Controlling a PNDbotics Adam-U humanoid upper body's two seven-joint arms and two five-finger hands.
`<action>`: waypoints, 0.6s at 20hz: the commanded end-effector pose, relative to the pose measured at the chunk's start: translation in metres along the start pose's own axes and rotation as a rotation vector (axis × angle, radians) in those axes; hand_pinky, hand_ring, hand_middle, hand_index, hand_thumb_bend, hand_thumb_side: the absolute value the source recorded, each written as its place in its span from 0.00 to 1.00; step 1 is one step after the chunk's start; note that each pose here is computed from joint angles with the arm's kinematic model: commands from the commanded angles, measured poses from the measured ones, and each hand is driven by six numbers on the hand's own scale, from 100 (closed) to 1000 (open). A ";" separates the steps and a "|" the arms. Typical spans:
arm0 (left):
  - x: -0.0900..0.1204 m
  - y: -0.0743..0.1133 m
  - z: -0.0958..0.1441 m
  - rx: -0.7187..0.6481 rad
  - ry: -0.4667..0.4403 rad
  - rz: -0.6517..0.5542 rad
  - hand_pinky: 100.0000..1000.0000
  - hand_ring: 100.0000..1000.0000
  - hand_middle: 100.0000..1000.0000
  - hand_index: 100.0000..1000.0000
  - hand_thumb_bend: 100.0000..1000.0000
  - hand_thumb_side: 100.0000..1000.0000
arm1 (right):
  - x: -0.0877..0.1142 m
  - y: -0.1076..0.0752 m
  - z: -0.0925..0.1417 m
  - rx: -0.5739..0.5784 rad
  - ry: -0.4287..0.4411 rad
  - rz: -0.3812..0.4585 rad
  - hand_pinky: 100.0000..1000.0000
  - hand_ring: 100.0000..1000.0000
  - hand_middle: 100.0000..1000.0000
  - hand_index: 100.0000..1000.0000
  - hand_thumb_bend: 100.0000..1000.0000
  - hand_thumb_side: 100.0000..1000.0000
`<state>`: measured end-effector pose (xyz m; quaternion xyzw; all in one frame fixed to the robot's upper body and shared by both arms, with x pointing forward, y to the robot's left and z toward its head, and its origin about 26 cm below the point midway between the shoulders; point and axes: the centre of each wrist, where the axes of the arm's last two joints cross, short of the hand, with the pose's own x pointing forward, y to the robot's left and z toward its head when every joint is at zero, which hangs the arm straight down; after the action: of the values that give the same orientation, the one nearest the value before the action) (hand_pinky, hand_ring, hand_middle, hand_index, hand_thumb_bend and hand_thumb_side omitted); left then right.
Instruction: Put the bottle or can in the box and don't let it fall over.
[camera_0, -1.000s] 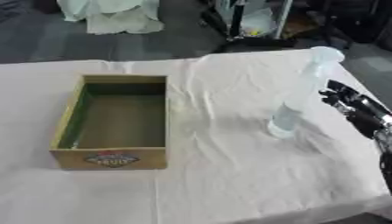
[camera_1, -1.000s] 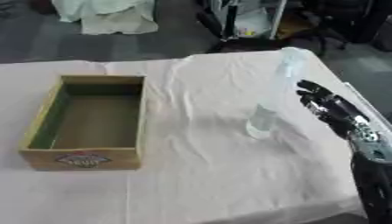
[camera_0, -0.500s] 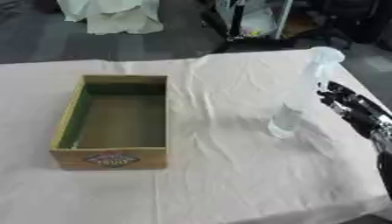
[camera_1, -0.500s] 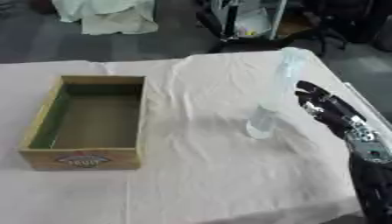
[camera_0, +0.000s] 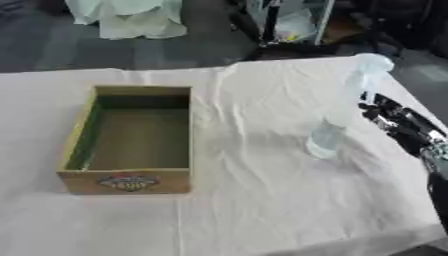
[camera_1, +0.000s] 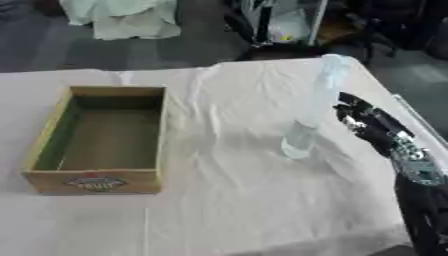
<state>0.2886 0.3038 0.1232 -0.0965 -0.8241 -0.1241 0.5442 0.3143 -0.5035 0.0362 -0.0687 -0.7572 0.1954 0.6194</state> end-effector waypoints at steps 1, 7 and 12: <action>0.008 0.004 -0.002 -0.006 -0.021 -0.023 1.00 1.00 1.00 0.75 0.00 0.79 | 0.013 -0.014 -0.002 0.001 -0.023 0.043 1.00 1.00 1.00 1.00 0.00 0.41; 0.008 0.004 -0.002 -0.006 -0.020 -0.022 1.00 1.00 1.00 0.75 0.00 0.79 | 0.013 -0.014 -0.001 0.008 -0.022 0.044 1.00 1.00 1.00 1.00 0.00 0.41; 0.007 0.005 -0.002 -0.006 -0.018 -0.022 1.00 1.00 1.00 0.75 0.00 0.79 | 0.012 -0.014 0.003 0.011 -0.021 0.048 1.00 1.00 1.00 1.00 0.00 0.41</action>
<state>0.2886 0.3038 0.1232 -0.0969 -0.8241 -0.1239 0.5441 0.3095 -0.5035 0.0310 -0.0648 -0.7530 0.2005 0.6234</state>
